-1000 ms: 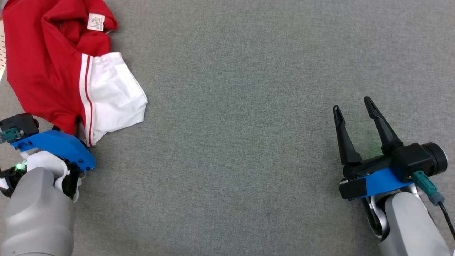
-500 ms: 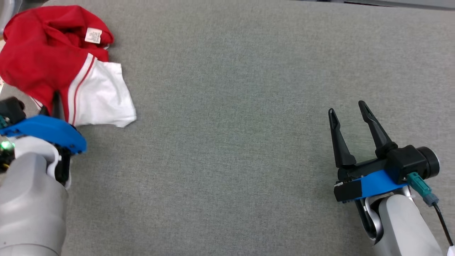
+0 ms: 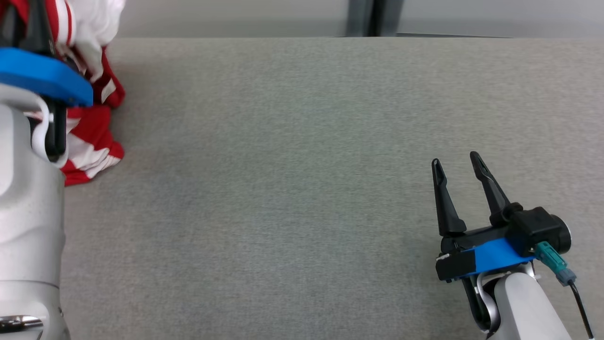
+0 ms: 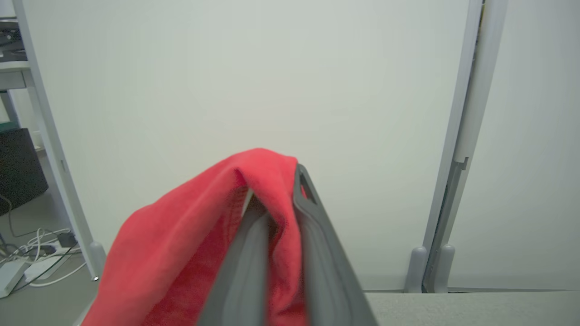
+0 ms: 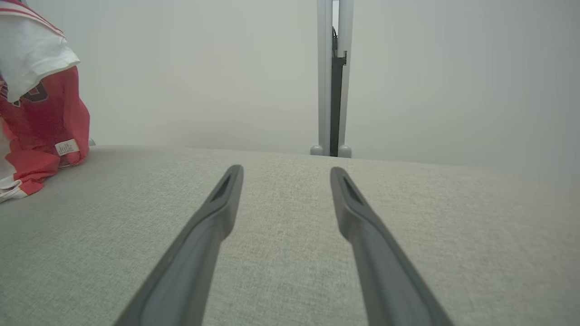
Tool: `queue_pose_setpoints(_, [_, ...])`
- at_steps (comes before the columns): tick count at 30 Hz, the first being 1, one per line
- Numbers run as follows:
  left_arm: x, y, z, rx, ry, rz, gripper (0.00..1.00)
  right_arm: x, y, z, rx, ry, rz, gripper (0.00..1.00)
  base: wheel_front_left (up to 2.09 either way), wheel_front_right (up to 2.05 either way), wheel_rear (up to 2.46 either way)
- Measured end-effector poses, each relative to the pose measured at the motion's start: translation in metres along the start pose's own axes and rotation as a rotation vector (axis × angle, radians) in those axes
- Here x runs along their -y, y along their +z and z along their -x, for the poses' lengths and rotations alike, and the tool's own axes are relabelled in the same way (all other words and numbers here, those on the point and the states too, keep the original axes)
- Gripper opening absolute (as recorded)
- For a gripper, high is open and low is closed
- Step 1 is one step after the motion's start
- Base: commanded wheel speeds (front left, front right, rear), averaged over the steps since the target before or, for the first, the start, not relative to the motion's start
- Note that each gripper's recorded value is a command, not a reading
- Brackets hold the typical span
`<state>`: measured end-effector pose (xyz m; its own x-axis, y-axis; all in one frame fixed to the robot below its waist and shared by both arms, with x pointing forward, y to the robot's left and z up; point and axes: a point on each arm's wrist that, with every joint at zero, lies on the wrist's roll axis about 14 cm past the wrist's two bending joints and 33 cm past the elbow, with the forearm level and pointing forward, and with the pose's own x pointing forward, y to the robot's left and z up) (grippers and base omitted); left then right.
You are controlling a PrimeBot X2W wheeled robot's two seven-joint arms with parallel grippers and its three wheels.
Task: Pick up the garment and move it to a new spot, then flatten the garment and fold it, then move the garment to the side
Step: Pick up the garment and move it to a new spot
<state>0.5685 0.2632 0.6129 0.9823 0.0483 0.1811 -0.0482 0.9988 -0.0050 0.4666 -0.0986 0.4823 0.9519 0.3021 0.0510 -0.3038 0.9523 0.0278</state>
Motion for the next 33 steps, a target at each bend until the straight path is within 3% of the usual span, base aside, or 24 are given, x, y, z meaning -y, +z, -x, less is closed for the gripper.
queue_pose_setpoints(9, [0.112,0.105,-0.029,0.283,-0.266,-0.011,0.0,0.038,0.015,0.036,0.017,-0.135,0.0,1.0,0.0,0.0,0.0])
queue_pose_setpoints(21, [0.29,0.179,0.012,0.458,-0.667,0.116,0.0,0.094,0.035,0.104,0.047,-0.352,-0.015,1.0,0.0,0.0,0.0])
queue_pose_setpoints(27, [0.347,0.139,0.034,0.351,-0.803,0.18,0.0,0.114,0.04,0.129,0.051,-0.435,-0.002,1.0,0.0,0.0,0.0])
queue_pose_setpoints(33, [0.356,0.043,0.054,0.112,-0.831,0.195,0.0,0.116,0.032,0.126,0.031,-0.439,-0.007,1.0,0.0,0.0,0.0])
